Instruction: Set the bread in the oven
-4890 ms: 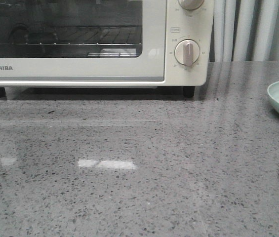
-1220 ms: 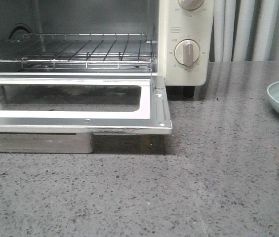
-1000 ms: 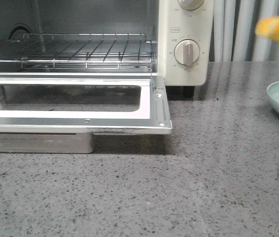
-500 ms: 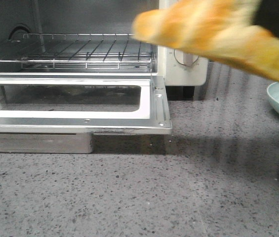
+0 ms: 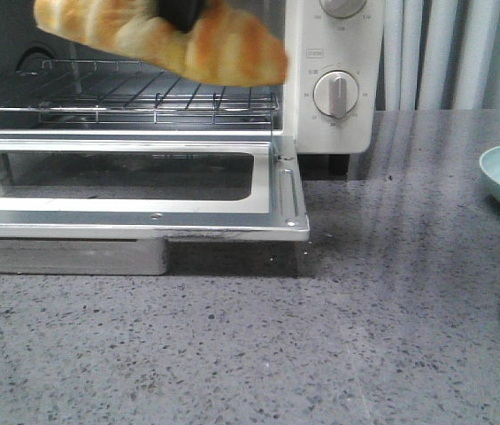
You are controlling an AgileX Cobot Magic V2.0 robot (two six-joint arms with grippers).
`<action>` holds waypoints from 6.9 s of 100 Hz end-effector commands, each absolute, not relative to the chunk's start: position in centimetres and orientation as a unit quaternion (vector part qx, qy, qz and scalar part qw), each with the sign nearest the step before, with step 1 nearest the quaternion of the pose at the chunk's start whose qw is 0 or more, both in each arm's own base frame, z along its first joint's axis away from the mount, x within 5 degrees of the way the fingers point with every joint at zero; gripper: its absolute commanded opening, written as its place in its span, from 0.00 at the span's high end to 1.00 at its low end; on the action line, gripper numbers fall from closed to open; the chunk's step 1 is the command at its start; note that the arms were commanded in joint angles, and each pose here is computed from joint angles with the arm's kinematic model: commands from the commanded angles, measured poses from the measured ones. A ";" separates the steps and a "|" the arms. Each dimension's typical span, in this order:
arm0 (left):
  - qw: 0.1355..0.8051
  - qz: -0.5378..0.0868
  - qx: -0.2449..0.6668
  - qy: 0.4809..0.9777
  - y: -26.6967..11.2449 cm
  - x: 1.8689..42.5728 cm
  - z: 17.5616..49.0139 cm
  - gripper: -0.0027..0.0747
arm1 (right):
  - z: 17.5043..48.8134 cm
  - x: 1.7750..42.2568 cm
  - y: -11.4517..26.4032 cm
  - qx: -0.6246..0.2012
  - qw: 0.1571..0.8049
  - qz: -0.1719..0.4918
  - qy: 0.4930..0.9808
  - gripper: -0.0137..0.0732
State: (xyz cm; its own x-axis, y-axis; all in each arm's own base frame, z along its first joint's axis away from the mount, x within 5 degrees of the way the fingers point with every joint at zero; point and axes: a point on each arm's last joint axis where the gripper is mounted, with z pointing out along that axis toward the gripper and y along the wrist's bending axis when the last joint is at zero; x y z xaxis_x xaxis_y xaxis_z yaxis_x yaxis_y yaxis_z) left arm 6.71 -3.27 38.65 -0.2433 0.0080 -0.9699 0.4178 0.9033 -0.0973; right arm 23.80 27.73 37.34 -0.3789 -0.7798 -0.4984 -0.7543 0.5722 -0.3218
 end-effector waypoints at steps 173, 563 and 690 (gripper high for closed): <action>0.622 -0.185 0.131 0.749 -3.3 6.6 39.8 0.99 | 40.4 28.5 28.6 -0.457 0.476 -0.118 0.742 0.32; 0.732 -0.110 0.012 0.672 -0.6 4.3 25.2 0.99 | 35.0 11.8 7.1 -0.272 0.567 0.081 0.774 0.91; 0.732 -0.110 0.012 0.672 -0.6 4.3 25.2 0.99 | 19.6 6.2 -0.3 0.015 0.686 -0.020 0.727 0.91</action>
